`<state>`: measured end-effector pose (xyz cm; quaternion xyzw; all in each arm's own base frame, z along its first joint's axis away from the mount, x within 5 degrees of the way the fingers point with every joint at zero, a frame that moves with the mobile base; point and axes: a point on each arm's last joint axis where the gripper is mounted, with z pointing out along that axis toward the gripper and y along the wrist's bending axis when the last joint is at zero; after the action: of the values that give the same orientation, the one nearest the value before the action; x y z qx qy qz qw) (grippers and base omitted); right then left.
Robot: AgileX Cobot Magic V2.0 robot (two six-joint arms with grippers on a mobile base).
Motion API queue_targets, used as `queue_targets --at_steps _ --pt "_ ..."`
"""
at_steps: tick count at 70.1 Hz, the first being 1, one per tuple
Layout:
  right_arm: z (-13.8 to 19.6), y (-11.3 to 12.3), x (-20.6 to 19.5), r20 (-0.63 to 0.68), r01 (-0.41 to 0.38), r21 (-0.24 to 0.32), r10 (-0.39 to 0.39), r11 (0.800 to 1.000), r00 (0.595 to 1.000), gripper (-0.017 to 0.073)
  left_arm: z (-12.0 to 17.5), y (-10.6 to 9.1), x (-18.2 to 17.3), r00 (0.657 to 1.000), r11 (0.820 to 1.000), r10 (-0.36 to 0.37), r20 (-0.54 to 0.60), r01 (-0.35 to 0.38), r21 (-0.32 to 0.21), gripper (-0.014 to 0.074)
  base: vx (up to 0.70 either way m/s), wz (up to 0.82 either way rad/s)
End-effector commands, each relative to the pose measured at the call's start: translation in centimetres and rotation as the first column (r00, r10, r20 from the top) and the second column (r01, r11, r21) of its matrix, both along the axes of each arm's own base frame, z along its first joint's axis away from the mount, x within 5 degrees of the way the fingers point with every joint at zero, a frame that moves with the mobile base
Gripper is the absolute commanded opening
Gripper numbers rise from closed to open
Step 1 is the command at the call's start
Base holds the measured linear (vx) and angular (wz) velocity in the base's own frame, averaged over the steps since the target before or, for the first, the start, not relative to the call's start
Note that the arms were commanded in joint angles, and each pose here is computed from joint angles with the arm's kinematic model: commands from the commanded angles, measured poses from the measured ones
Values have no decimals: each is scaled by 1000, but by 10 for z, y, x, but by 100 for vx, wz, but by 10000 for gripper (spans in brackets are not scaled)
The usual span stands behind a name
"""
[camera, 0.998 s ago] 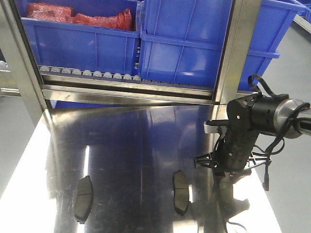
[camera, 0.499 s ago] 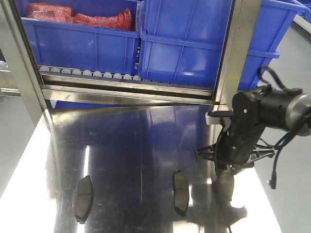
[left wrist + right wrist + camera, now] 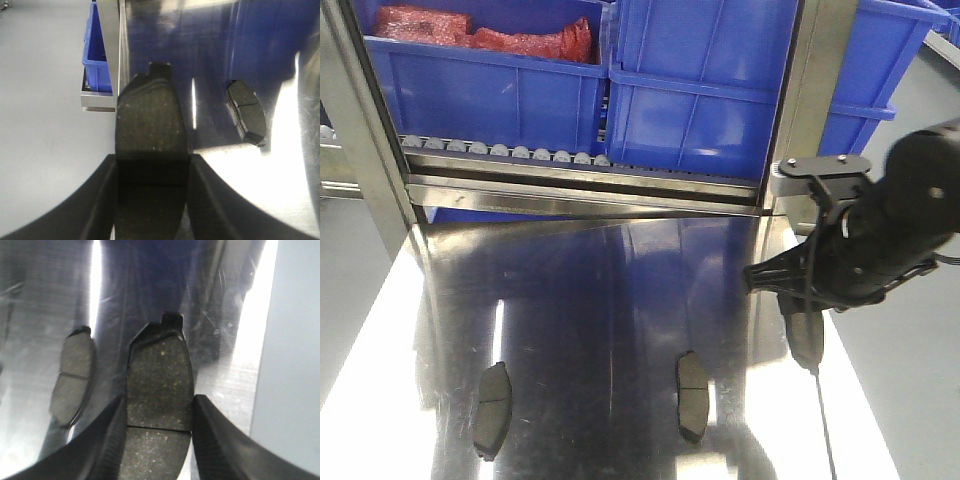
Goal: Move and align brake pads A on conveyor
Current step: 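Close the right gripper on the brake pad and lift it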
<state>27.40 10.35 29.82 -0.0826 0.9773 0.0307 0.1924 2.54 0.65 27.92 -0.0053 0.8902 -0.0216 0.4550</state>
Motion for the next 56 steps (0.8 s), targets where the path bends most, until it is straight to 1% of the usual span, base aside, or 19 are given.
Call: queue_targets --at_steps 1,14,29,45,50,56 --pt "33 -7 -23 151 -29 30 24 999 988 -11 15 0 4 994 1000 -6 106 6 -5 -6 0 0" --pt "44 -27 -73 265 -41 81 18 996 964 -11 15 0 4 994 1000 -6 106 6 -5 -6 0 0" --pt "46 -50 -131 417 -64 139 0 988 909 -11 15 0 4 994 1000 -6 106 6 -5 -6 0 0" --pt "22 -71 -182 521 -86 175 -18 981 853 -11 15 0 4 994 1000 -6 106 6 -5 -6 0 0" --pt "14 -76 -195 563 -98 189 -26 977 826 -11 15 0 4 994 1000 -6 106 6 -5 -6 0 0" --pt "3 -81 -207 593 -109 195 -29 975 805 -11 15 0 4 994 1000 -6 106 6 -5 -6 0 0"
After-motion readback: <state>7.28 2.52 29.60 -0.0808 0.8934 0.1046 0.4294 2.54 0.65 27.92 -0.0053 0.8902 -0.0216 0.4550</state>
